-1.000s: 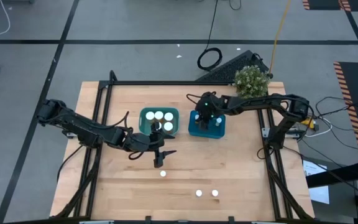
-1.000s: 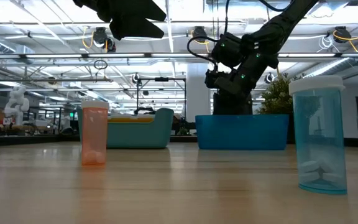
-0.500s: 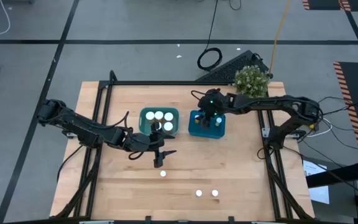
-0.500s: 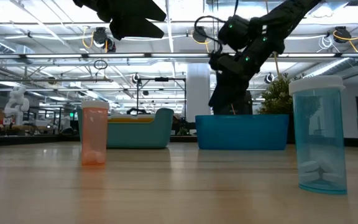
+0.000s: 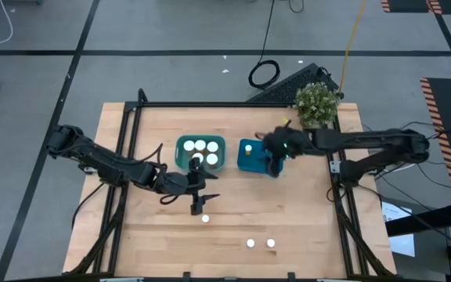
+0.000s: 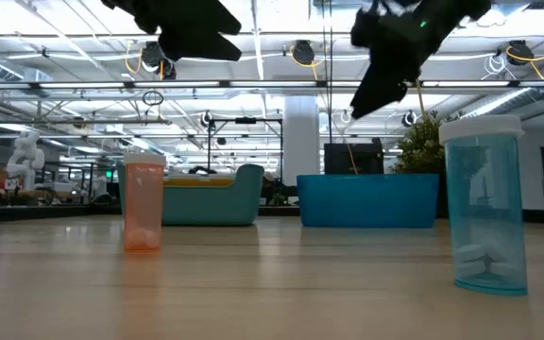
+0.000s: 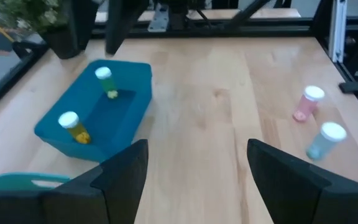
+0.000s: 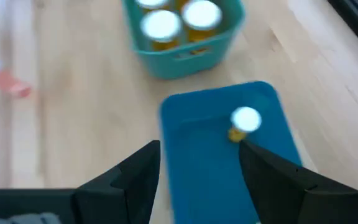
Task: Pick and place medicine bottles into bin by pill shape (circle, oval)
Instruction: Put the top small pink tablet bottle into the blue bin
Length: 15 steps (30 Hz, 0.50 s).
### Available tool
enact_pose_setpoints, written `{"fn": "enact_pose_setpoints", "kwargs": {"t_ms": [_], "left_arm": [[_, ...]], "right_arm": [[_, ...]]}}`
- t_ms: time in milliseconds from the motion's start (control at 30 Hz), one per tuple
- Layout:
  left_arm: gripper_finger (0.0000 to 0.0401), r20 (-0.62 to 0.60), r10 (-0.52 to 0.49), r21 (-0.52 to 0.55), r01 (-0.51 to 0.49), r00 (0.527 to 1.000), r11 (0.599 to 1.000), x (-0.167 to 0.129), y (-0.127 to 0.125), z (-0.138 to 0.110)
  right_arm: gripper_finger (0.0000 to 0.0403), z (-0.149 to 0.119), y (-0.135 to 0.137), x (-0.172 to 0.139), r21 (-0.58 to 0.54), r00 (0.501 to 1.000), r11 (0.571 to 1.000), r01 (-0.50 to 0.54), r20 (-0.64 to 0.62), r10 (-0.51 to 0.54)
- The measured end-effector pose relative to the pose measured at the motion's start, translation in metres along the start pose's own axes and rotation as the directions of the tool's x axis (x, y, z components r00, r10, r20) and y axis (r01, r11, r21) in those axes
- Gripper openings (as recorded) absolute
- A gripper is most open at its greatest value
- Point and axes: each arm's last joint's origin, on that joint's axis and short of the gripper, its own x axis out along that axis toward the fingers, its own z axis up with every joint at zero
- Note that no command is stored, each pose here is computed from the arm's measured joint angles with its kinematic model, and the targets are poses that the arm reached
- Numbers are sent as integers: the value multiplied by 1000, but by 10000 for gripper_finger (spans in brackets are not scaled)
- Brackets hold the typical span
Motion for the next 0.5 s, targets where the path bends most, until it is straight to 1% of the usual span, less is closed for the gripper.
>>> {"fn": "enact_pose_setpoints", "kwargs": {"t_ms": [233, 367, 500], "left_arm": [[273, -62, -60, 7, 60, 996, 998, -9, -20, -10], [273, -98, -94, -7, 94, 991, 996, -16, -35, -16], [273, -134, -83, -6, 83, 987, 997, -27, -51, -26]], "right_arm": [[212, -12, 48, -21, -149, 998, 988, -34, 39, 40], [212, -18, 65, -25, -211, 997, 976, -50, 45, 61], [212, -22, 73, -28, -252, 995, 965, -76, 39, 89]]}}
